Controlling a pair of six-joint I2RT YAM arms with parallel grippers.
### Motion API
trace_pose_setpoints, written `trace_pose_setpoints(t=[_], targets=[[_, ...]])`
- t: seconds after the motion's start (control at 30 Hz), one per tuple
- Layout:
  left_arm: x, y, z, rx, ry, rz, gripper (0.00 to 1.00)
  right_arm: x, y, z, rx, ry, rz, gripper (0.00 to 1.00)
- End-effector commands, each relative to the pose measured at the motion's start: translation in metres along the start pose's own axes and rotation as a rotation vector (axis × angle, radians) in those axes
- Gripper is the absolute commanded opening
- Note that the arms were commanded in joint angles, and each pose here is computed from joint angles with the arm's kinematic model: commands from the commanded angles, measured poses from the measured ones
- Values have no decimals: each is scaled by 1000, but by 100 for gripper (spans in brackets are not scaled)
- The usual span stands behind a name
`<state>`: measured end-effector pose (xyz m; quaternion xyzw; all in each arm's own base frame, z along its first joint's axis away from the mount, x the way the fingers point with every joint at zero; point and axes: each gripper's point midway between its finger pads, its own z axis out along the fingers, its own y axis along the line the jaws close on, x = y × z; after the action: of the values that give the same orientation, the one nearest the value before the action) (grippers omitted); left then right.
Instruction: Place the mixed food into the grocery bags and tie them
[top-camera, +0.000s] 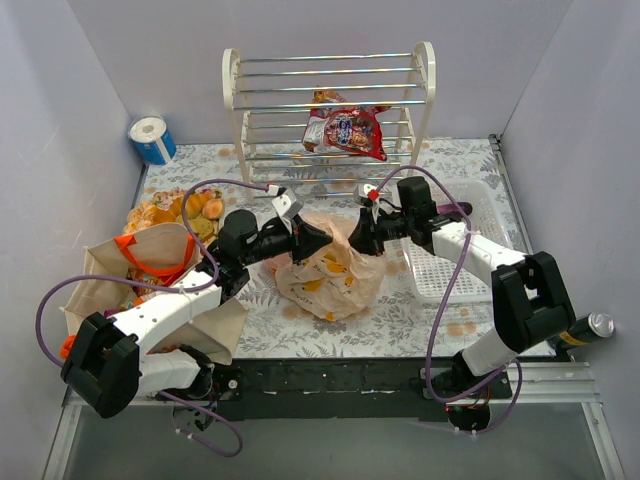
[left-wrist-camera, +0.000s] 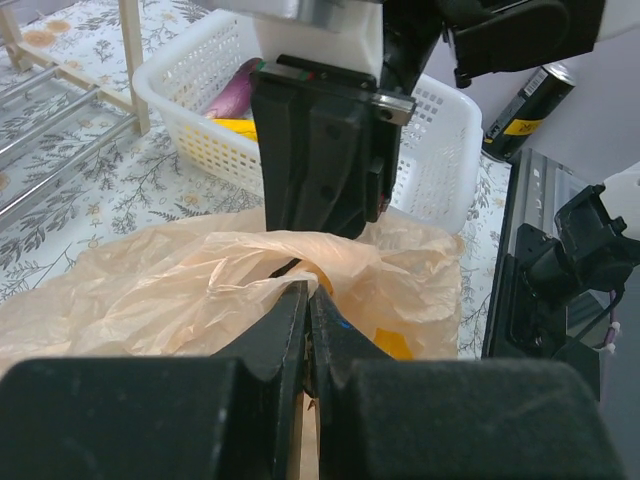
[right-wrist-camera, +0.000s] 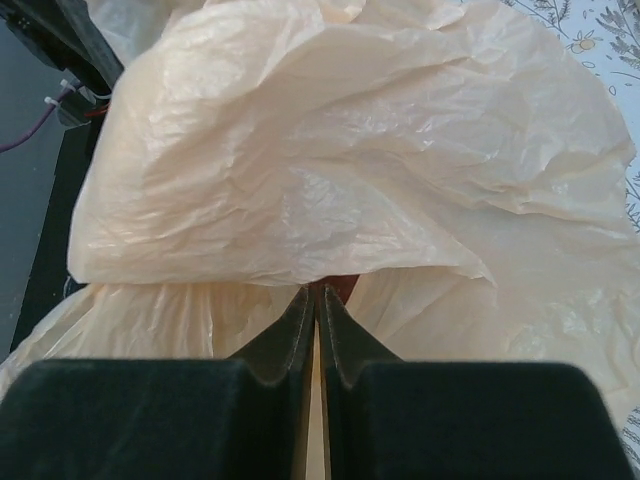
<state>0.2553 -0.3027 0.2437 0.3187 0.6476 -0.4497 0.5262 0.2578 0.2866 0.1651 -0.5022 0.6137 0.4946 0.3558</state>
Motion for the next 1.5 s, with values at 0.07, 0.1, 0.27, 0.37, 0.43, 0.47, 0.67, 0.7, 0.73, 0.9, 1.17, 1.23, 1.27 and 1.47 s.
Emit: trace_pose_setpoints(t=[0.07, 0.1, 0.27, 0.37, 0.43, 0.47, 0.67, 0.7, 0.73, 0.9, 1.17, 1.23, 1.27, 1.47], targets=[[-13, -6, -5, 21, -43, 57, 0, -20, 16, 2, -115, -55, -75, 6], [-12, -5, -4, 20, -41, 56, 0, -19, 19, 2, -130, -57, -75, 6], [-10, -5, -3, 25, -40, 54, 0, -18, 43, 1, -223, -94, -79, 4], [-9, -2, -3, 6, -35, 58, 0, -18, 53, -1, -274, -106, -71, 3], [-12, 0, -4, -10, -41, 65, 0, -17, 59, -2, -294, -109, -65, 2], [-11, 2, -4, -14, -36, 67, 0, -20, 64, -4, -309, -116, -74, 2], [-13, -2, -6, -1, -58, 64, 0, -23, 71, -7, -292, -130, -103, 2], [-13, -3, -6, 1, -62, 51, 0, -24, 71, -7, -293, -131, -83, 2], [-10, -3, -6, 3, -62, 45, 0, -26, 70, -6, -292, -139, -101, 3], [-9, -9, -7, 29, -113, -1, 0, -22, 68, 8, -252, -130, -71, 8], [-1, -11, -13, 30, -155, -62, 0, -20, 64, 23, -209, -193, -58, 15], [-2, -11, -15, 22, -169, -68, 0, -22, 62, 24, -193, -220, -75, 19], [-4, -12, -16, 27, -183, -75, 0, -22, 61, 24, -182, -227, -54, 20], [0, -14, -18, 34, -211, -114, 0, -25, 57, 27, -140, -274, -46, 32]])
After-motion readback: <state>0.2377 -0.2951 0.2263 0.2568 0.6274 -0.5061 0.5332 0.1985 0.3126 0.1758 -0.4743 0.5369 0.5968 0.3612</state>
